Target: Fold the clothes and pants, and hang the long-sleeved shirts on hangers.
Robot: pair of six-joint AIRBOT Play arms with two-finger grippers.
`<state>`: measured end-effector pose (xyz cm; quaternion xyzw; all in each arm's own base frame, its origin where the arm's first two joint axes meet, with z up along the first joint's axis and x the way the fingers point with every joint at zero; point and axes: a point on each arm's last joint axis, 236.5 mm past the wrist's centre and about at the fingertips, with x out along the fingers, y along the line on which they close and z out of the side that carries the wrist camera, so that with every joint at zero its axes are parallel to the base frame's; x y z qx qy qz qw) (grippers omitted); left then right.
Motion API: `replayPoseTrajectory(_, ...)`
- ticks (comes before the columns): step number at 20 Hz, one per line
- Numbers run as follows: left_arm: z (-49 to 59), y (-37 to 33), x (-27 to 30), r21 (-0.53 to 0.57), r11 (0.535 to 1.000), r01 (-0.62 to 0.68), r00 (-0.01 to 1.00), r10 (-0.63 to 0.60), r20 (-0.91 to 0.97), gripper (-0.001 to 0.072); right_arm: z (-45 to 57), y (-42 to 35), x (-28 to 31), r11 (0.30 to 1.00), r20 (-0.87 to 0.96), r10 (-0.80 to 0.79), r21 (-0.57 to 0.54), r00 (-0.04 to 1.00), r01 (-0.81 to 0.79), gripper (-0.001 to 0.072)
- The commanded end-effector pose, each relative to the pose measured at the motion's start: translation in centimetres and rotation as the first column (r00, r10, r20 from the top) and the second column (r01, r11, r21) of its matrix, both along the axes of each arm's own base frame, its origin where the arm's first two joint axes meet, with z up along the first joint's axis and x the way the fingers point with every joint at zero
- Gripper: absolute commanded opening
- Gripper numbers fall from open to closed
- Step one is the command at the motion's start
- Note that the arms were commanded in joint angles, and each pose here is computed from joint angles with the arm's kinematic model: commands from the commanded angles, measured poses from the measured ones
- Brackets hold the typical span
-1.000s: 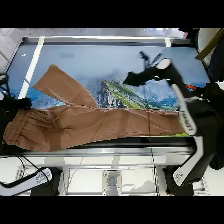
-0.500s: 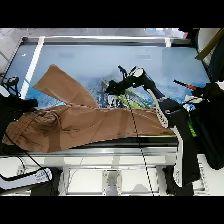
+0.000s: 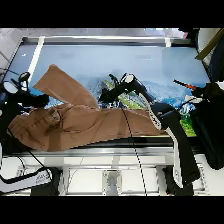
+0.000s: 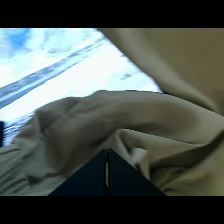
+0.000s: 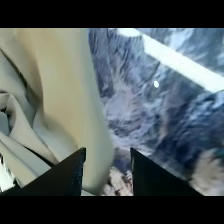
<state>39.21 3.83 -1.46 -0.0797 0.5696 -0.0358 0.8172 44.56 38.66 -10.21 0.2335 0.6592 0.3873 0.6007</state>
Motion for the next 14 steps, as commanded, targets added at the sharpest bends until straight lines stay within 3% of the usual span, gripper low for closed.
replayPoseTrajectory(1, 1.8, -5.2, 0.9, -0.008, 0.993, 0.119, 0.991, -0.118, 0.068, 0.0026, -0.7, 0.8, -1.2, 0.999, -0.006, 0.038, -0.015, 0.999, -0.039, 0.0339)
replayPoseTrajectory(5, 2.9, -9.1, 0.5, -0.002, 0.977, 0.215, 0.972, -0.214, 0.096, 0.0026, -1.0, 1.2, -1.8, 0.999, -0.012, 0.051, -0.014, 0.999, -0.051, 0.031)
replayPoseTrajectory(9, 2.9, -9.7, 0.4, -0.003, 0.974, 0.228, 0.969, -0.227, 0.096, 0.0026, -0.9, 2.2, -2.5, 0.996, 0.009, 0.084, -0.003, 0.996, -0.084, 0.0291)
replayPoseTrajectory(11, 3.0, -9.5, 0.5, 0.003, 0.974, 0.227, 0.969, -0.226, 0.096, 0.0026, -0.5, 2.8, -2.2, 0.997, 0.023, 0.07, 0.013, 0.997, -0.07, 0.0019)
replayPoseTrajectory(14, 3.6, -7.9, 0.7, 0.035, 0.979, 0.203, 0.972, -0.206, 0.114, 0.0026, 3.2, 1.1, -0.2, 0.997, 0.049, 0.026, 0.071, 0.998, -0.03, 0.0012)
